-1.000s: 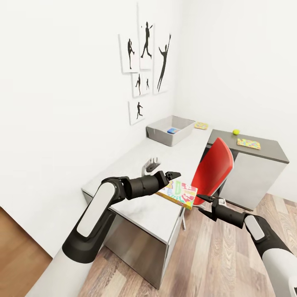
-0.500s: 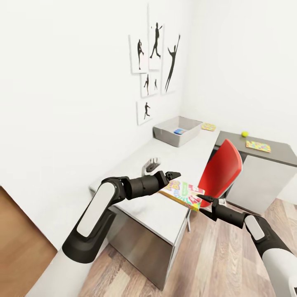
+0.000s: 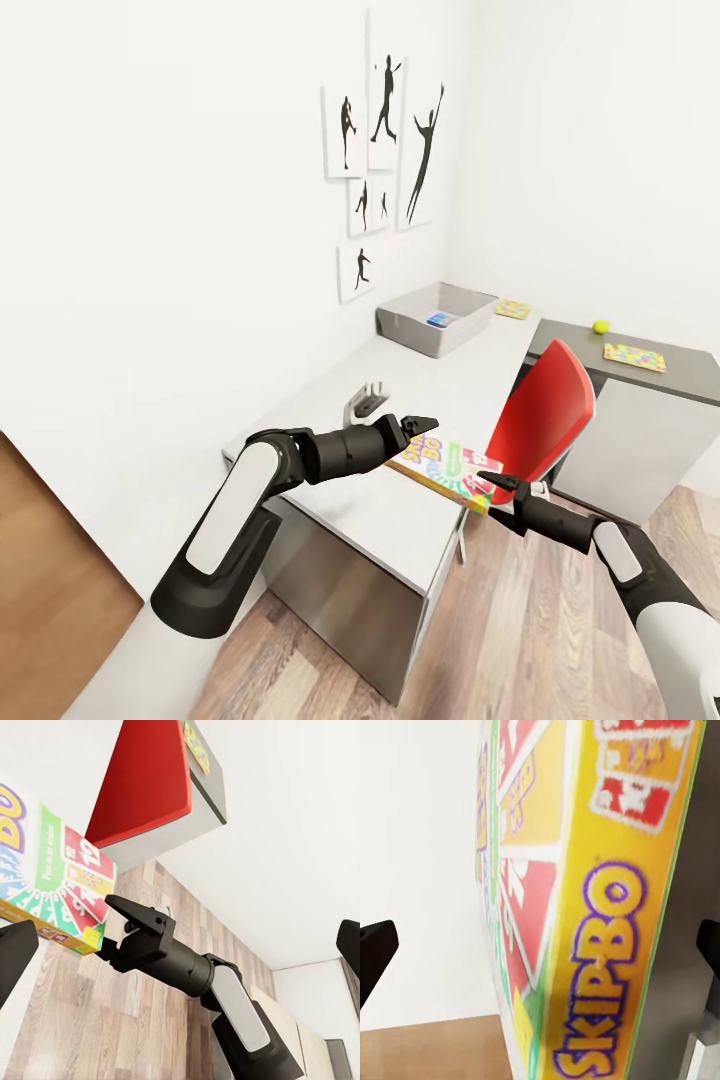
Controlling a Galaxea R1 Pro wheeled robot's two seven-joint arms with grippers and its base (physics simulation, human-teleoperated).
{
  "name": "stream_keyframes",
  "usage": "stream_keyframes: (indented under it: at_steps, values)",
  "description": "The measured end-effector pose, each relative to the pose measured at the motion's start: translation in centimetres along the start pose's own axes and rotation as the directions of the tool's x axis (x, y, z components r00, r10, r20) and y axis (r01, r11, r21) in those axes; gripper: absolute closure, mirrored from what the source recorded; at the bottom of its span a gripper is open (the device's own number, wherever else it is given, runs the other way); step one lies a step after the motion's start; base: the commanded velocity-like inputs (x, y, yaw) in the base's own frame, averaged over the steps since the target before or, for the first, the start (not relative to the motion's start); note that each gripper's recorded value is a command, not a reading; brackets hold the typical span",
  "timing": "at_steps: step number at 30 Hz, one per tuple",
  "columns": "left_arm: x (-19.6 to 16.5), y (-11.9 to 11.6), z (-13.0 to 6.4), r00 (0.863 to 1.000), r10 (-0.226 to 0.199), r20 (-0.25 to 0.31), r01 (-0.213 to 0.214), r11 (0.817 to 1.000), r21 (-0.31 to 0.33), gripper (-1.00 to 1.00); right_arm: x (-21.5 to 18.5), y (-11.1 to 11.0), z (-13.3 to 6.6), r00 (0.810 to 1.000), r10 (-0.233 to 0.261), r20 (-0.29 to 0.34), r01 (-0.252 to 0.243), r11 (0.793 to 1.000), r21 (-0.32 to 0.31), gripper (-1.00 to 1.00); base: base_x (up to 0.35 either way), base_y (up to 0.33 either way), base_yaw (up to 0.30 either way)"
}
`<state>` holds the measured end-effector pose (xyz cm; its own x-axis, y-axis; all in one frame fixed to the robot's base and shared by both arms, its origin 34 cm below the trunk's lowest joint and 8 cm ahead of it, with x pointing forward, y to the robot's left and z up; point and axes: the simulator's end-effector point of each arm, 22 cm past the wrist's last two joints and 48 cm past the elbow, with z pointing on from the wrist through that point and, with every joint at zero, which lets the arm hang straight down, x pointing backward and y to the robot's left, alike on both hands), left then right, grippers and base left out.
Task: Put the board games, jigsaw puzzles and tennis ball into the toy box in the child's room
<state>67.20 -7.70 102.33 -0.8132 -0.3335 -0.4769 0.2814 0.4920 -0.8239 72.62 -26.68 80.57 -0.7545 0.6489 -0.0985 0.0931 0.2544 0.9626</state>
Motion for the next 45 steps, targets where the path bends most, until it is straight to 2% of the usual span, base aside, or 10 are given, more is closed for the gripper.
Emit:
stream_keyframes:
  at_steps: [39, 40, 45]
  values:
    - [0.02, -0.15, 0.03, 1.0, 0.001, -0.001, -0.001, 1.0, 0.003, -1.0, -0.08, 0.41, 0.02, 1.0, -0.004, 0.002, 0.004, 1.0, -0.013, -1.0, 0.0, 0.0, 0.002]
    - [0.02, -0.15, 0.03, 1.0, 0.001, -0.001, -0.001, 1.0, 0.003, -1.0, -0.08, 0.41, 0.02, 1.0, -0.004, 0.002, 0.004, 1.0, -0.013, 1.0, 0.0, 0.0, 0.0]
    - [0.01, -0.16, 0.03, 1.0, 0.002, -0.001, -0.002, 1.0, 0.003, -1.0, -0.1, 0.55, 0.03, 1.0, -0.003, 0.002, 0.003, 1.0, -0.017, 1.0, 0.0, 0.0, 0.0]
